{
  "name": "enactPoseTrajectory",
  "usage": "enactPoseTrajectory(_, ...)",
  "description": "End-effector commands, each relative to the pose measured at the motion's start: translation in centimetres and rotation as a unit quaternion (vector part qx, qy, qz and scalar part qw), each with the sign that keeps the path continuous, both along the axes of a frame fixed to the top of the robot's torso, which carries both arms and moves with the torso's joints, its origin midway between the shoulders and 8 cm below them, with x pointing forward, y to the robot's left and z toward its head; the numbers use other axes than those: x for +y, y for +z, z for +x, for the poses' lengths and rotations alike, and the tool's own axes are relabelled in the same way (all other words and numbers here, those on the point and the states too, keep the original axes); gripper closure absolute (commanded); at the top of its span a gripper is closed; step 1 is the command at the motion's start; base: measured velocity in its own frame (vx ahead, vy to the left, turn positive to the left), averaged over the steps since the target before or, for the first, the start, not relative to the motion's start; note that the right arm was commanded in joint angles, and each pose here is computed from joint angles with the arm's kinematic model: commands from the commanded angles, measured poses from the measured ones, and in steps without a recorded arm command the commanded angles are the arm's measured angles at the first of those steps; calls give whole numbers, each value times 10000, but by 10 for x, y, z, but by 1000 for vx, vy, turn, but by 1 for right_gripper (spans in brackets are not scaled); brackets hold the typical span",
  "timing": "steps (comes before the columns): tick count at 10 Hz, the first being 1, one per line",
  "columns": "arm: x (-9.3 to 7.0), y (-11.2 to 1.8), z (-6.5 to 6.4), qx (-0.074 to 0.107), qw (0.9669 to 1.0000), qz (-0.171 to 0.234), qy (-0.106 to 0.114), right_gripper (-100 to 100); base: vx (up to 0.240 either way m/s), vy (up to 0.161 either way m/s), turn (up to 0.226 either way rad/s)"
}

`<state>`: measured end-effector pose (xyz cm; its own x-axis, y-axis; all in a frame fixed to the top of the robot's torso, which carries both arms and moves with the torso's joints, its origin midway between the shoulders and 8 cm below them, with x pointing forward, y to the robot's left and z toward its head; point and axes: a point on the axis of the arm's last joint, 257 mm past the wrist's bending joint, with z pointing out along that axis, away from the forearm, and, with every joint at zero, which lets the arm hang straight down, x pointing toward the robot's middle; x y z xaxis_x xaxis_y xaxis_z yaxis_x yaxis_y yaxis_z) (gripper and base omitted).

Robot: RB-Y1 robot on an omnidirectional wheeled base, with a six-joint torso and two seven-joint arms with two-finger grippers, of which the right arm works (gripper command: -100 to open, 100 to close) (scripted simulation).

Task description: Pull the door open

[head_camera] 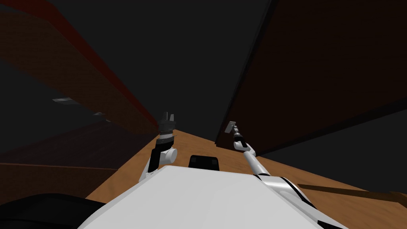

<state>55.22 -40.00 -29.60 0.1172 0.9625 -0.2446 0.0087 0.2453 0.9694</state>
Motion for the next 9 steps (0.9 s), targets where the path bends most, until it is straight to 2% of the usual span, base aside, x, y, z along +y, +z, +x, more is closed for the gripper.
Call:
enactPoseTrajectory(1,1,0,2,-46,9995,326,-10,100,-41,-16,37)
enactPoseTrajectory(2,1,0,2,-48,9994,342,-10,100,-41,-21,28)
enactPoseTrajectory(3,2,0,3,-82,9981,602,-20,100,-46,-33,45)
enactPoseTrajectory(4,2,0,3,-83,9981,612,-20,100,-35,-23,35)
enactPoseTrajectory(6,3,0,6,-142,9942,1061,-43,100,-55,-33,64)
enactPoseTrajectory(7,3,0,6,-153,9933,1148,-41,100,-52,-28,36)
enactPoseTrajectory(8,3,1,8,-184,9903,1377,-52,100,-51,-17,44)
enactPoseTrajectory(9,3,1,8,-188,9897,1415,-51,100,-39,-14,25)
